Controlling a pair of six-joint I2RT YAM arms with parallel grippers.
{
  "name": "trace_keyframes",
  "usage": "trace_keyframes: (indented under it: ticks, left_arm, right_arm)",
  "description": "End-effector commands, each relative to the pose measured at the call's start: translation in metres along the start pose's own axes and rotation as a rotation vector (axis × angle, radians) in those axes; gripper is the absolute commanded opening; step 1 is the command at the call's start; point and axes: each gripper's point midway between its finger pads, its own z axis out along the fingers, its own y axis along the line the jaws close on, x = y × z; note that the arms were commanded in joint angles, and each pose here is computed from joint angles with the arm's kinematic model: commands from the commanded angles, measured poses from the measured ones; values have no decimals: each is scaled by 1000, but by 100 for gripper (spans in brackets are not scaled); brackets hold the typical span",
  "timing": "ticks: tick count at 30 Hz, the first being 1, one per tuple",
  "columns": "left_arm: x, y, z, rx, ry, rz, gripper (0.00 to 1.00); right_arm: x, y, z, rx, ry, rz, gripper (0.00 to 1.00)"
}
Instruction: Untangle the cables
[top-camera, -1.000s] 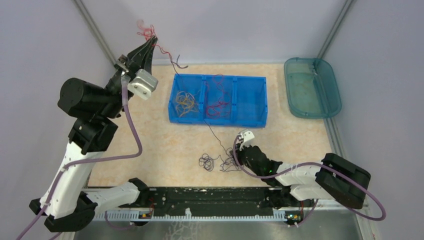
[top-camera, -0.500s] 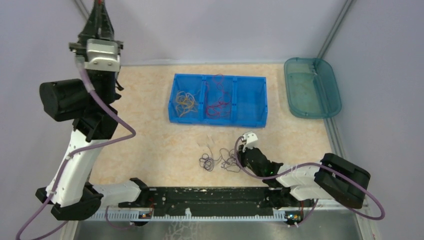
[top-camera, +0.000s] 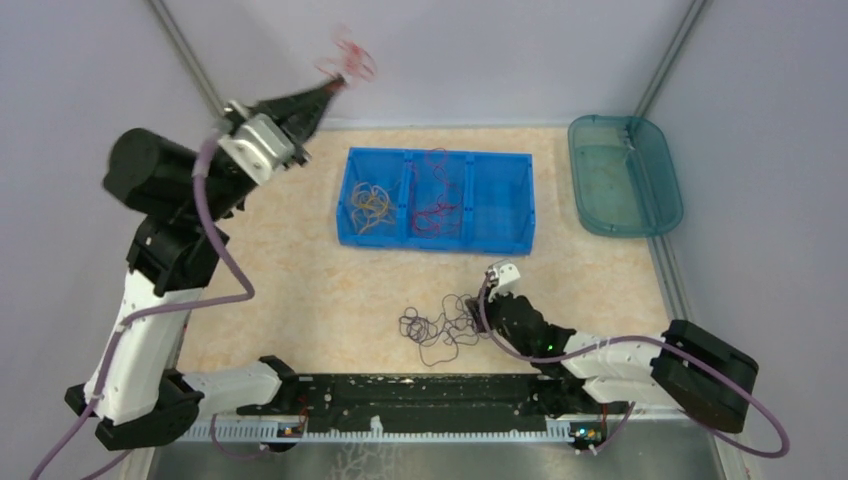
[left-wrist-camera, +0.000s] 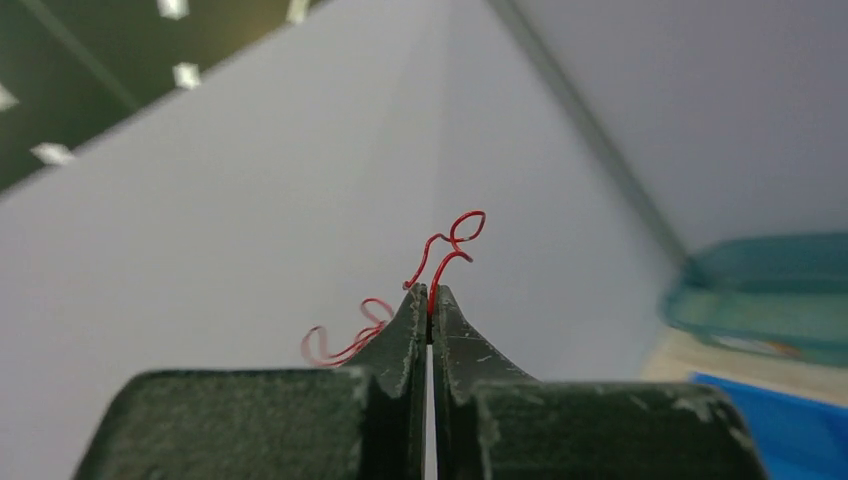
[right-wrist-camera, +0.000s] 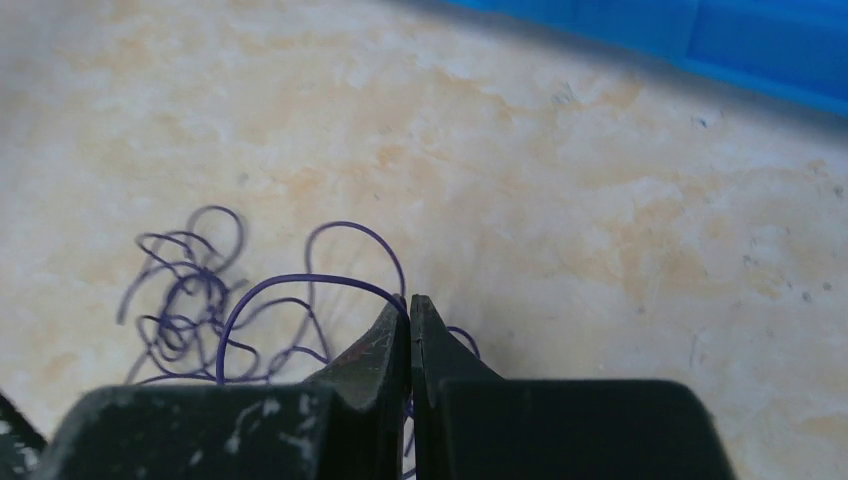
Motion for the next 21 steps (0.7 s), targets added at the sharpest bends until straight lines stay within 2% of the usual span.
trace_keyframes:
  ticks: [1,4,10,15,21]
  left_arm:
    - [50,-146,-33,545,159,-455,3]
    - [73,-181,-44,632,224,-569,3]
    - [117,-230,-58,755,320,-640,2]
    - [147,-260,-60,825,360,-668,0]
    - [190,-286,-49,848,405,-661,0]
  right_arm:
    - [-79,42,-4,-158,-205,76,1]
    - [-109,54,-15,-223,-289,105,5]
    - [-149,65,-35,-288,-398,141,12]
    - [-159,66,-40,-287,-414,142,15]
    - [-148,58,-38,-256,-389,143,16]
